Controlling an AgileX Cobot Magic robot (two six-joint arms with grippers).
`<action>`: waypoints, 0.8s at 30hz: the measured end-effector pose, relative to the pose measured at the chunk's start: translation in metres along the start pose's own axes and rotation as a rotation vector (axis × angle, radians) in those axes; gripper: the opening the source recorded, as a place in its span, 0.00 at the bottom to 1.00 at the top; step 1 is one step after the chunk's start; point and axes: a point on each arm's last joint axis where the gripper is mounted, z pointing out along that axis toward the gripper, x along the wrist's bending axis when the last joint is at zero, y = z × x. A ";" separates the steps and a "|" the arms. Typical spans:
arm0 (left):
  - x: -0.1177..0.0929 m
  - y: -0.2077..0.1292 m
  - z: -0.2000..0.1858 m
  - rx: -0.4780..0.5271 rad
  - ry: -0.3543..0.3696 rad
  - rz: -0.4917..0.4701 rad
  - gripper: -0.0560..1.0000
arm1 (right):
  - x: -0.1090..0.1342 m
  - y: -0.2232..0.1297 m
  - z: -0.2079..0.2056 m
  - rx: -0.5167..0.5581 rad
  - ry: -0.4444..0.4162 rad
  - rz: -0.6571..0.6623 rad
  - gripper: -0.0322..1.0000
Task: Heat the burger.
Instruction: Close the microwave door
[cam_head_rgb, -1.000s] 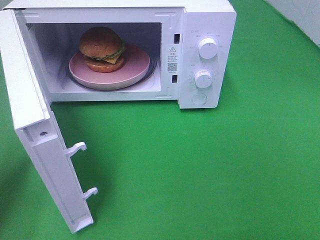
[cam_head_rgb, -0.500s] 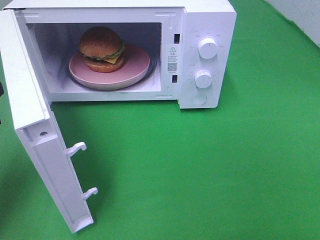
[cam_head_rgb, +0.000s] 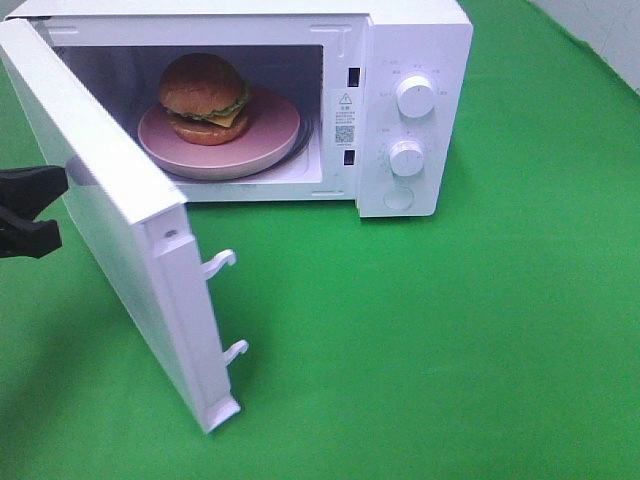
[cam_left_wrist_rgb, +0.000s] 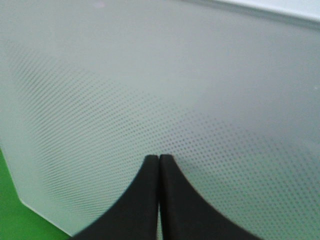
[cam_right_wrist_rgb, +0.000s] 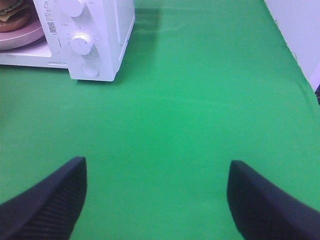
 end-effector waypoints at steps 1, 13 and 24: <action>-0.004 0.001 0.005 -0.002 -0.008 0.010 0.05 | 0.000 0.000 0.000 0.000 0.000 0.000 0.76; -0.022 0.011 0.038 -0.032 -0.068 0.013 0.05 | 0.000 0.000 0.000 0.000 0.000 0.000 0.75; -0.042 0.014 0.069 -0.041 -0.076 -0.015 0.05 | 0.000 0.000 0.000 0.000 0.000 0.000 0.75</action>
